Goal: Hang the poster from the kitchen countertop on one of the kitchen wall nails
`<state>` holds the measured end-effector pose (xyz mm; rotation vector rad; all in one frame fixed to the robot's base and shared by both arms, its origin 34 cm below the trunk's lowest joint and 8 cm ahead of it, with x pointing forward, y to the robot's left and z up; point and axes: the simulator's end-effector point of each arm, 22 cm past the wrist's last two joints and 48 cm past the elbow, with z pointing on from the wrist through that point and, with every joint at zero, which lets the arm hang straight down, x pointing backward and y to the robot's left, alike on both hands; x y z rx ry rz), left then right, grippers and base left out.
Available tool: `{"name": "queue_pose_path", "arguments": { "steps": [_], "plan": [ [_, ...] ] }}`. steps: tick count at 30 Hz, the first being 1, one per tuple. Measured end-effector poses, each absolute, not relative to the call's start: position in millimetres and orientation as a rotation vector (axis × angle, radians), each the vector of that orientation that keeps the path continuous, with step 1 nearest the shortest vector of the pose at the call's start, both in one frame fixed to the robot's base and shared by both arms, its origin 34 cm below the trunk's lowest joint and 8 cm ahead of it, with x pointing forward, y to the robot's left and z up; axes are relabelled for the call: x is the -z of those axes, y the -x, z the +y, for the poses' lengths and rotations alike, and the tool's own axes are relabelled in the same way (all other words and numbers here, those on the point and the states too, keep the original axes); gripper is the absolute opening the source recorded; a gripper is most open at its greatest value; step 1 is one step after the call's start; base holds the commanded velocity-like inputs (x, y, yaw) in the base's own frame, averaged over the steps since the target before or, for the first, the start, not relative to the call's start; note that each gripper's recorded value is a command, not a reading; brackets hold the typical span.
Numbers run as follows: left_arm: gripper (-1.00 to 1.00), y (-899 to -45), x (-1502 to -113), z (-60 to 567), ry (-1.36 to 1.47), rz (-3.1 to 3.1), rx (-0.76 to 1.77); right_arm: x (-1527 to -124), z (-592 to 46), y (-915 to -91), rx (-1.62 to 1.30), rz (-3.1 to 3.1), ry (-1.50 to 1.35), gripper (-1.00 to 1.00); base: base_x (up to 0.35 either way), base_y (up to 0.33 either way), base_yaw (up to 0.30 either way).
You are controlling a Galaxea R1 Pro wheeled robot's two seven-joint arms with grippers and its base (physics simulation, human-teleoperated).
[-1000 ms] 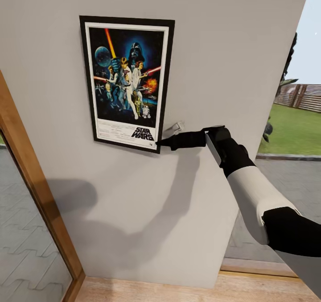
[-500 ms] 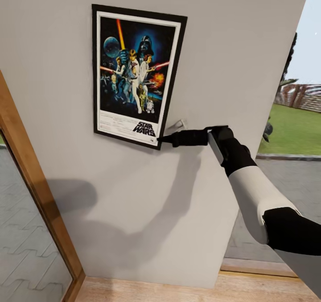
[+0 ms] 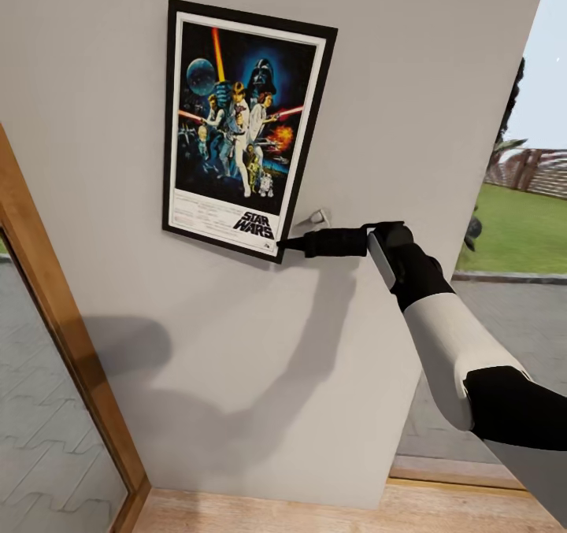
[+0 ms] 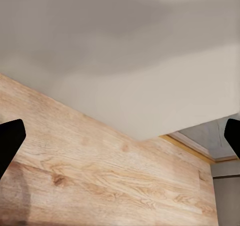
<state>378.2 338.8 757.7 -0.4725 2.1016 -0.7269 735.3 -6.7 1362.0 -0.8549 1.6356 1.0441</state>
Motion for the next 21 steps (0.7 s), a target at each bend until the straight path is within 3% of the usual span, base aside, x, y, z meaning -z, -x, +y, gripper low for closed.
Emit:
{"name": "queue_pose_path", "arguments": {
  "steps": [21],
  "plan": [
    [1.0, -378.1, -757.7, 338.8, 0.472, 2.102, 0.727, -1362.8, -6.8, -735.1, -1.045, 1.634, 0.854, -1.0, 0.0, 0.0, 0.0]
  ]
}}
